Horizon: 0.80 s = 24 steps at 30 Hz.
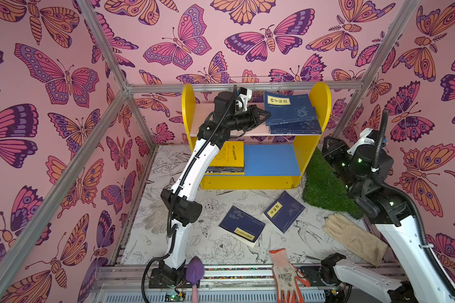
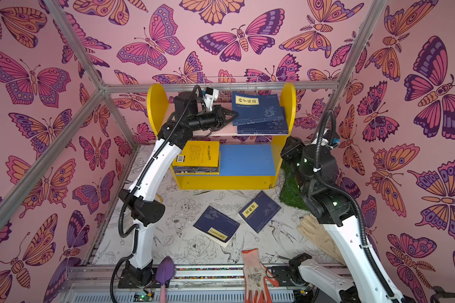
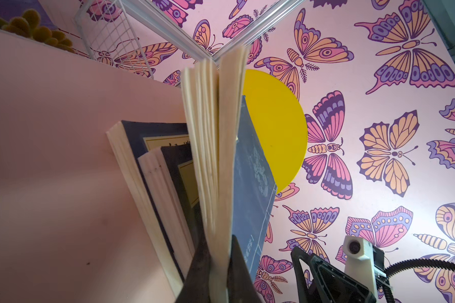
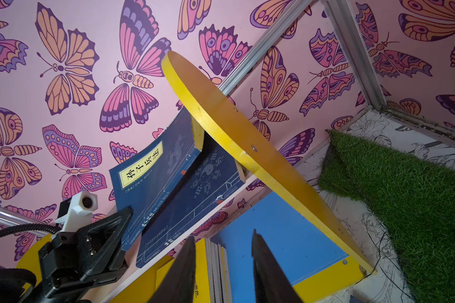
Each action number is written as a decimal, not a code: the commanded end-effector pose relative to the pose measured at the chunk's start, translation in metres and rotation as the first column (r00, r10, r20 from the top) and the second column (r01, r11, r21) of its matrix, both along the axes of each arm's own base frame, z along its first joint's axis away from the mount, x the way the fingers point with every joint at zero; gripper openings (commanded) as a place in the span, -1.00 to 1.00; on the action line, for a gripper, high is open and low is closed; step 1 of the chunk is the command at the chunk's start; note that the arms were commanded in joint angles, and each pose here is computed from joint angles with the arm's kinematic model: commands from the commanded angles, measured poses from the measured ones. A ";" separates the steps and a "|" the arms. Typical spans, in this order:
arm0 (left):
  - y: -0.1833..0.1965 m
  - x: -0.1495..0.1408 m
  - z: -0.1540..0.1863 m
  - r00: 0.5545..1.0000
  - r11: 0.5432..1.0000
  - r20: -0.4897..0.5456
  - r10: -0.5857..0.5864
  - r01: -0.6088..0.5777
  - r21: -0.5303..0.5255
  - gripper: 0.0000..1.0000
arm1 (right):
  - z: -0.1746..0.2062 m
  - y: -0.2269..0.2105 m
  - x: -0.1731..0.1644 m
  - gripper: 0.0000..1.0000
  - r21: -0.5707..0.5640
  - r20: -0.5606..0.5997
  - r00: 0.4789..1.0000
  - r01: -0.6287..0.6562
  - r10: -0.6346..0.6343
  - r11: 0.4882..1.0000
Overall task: Stacking books/files
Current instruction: Place the book at the bookshelf.
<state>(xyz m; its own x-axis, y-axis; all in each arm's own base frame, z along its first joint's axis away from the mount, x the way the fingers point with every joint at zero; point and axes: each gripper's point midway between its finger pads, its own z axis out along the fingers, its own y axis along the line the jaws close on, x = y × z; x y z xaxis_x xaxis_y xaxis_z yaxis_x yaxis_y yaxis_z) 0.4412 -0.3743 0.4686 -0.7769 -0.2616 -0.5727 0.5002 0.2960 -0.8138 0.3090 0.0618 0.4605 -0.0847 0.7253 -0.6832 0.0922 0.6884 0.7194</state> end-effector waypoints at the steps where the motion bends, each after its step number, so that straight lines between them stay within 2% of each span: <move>1: -0.006 0.000 -0.012 0.999 0.999 -0.030 -0.035 0.036 0.009 -0.82 | -0.002 0.009 0.006 -0.27 0.016 -0.005 0.999 -0.034 0.034 0.999; 3: -0.007 0.004 -0.016 0.999 1.000 -0.040 -0.023 0.023 0.011 -0.33 | 0.000 0.018 0.010 -0.28 0.020 -0.002 0.997 -0.076 0.076 0.997; 5: -0.007 0.008 -0.021 0.998 1.000 -0.056 -0.014 0.014 0.013 0.01 | 0.003 0.029 0.015 -0.28 0.022 0.005 0.992 -0.128 0.128 0.991; 8: -0.009 0.013 -0.027 0.997 1.000 -0.076 -0.007 0.008 0.012 0.26 | 0.007 0.048 0.022 -0.28 0.024 0.007 0.977 -0.213 0.213 0.977; 14: -0.005 0.014 -0.021 0.998 1.000 -0.056 0.016 -0.015 0.010 0.53 | 0.014 0.085 0.031 -0.29 0.056 0.020 0.927 -0.376 0.375 0.925; 18: -0.001 0.013 -0.016 0.998 1.000 -0.050 0.026 -0.025 0.008 0.63 | 0.007 0.094 0.039 -0.32 0.094 0.001 0.917 -0.398 0.400 0.913; 24: -0.004 0.016 -0.028 0.997 0.999 -0.068 0.035 -0.033 0.028 0.63 | 0.001 0.098 0.052 -0.46 0.140 -0.022 0.921 -0.382 0.389 0.913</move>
<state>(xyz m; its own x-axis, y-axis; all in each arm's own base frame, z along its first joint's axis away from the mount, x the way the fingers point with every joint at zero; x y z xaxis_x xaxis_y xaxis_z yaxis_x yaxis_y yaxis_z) 0.4418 -0.3753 0.4823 -0.7607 -0.2871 -0.5822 0.5219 0.2629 -0.8115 0.3594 0.1565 0.4432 -0.4156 0.6865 -0.5966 -0.0927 0.6205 0.7787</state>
